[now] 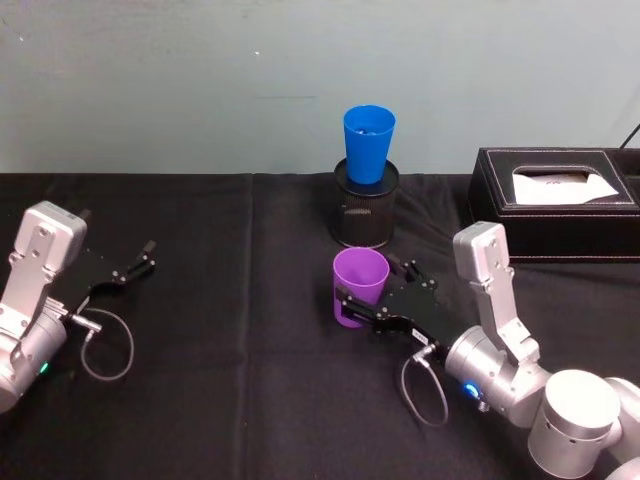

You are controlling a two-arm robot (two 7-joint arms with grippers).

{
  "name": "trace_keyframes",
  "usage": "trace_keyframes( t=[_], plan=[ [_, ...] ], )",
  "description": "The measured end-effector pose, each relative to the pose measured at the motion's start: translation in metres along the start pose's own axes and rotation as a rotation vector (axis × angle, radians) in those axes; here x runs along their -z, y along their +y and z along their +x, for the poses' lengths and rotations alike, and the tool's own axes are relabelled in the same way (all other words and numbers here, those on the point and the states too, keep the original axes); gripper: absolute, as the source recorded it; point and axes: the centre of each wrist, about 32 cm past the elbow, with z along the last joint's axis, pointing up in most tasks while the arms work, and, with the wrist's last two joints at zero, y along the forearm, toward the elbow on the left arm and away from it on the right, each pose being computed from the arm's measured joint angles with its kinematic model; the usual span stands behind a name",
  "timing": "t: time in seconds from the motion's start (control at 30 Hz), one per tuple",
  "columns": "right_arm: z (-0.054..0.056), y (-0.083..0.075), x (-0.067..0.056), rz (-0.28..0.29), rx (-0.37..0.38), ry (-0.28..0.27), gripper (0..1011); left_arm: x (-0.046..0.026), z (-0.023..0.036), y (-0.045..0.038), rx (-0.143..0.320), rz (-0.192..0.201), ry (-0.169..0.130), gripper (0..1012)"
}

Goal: Pick up one cup with a gripper and tap it against the other cup.

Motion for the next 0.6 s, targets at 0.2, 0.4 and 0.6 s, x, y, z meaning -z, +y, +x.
trace_keyframes(
  t=[0.2,0.4,0.6],
  plan=[
    [-0.002,0.007,0.003,0.000,-0.004,0.007,1004,0.0000,0.0000,0.0000,0.000,0.000,0.000,1000],
    [-0.004,0.015,0.004,0.000,-0.005,-0.001,1004,0.0000,0.0000,0.0000,0.000,0.000,0.000,1000],
    [-0.005,0.020,0.005,0.002,-0.005,-0.007,1004,0.0000,0.0000,0.0000,0.000,0.000,0.000,1000]
  ],
)
